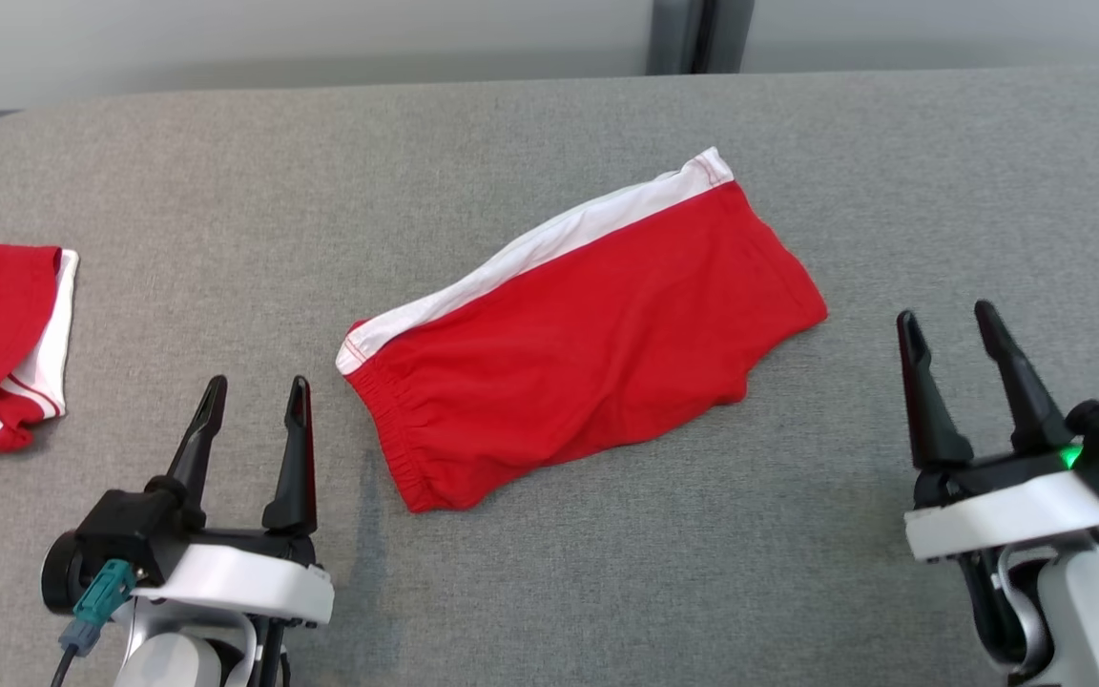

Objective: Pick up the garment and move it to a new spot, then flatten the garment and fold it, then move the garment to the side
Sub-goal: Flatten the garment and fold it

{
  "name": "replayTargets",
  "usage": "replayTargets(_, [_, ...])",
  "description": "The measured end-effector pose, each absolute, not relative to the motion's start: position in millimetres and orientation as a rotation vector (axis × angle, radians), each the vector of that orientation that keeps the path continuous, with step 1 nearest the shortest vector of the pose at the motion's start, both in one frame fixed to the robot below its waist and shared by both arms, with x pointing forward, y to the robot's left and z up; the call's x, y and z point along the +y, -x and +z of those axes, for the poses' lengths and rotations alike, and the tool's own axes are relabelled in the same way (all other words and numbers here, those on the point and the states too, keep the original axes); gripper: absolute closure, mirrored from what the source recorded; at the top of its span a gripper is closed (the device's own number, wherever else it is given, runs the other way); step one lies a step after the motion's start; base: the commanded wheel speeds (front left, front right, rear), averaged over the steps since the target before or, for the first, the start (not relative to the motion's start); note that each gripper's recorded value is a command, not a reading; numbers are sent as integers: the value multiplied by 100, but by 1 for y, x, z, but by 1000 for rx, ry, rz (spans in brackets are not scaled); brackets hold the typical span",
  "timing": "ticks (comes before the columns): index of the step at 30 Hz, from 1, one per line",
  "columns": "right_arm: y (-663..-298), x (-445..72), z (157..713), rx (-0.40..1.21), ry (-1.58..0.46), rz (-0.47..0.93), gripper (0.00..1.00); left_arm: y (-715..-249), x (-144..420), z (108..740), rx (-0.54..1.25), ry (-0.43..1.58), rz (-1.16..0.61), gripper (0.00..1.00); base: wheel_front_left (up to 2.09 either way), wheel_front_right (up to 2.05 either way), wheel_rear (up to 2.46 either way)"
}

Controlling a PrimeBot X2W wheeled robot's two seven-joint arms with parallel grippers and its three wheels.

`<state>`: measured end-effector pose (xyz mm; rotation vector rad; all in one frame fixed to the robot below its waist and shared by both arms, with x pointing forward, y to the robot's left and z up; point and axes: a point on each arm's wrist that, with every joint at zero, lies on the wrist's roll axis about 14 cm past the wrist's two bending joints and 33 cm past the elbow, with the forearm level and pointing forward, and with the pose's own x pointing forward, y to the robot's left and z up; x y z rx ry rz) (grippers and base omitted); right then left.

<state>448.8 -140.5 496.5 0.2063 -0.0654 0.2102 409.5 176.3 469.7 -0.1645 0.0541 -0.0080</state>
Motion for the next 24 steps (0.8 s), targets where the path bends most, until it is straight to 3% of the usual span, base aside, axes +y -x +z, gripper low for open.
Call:
replayTargets(10, [-509,-143,497,-61,-147,258,0,-428,171,464,53,174,-13,0,0,0,0])
replayTargets(16, [-535,-112,442,133,-140,357,0,-433,179,445,91,179,23,0,0,0,0])
replayTargets(24, [-542,-90,371,376,-122,417,0,-432,190,420,148,182,68,0,0,0,0])
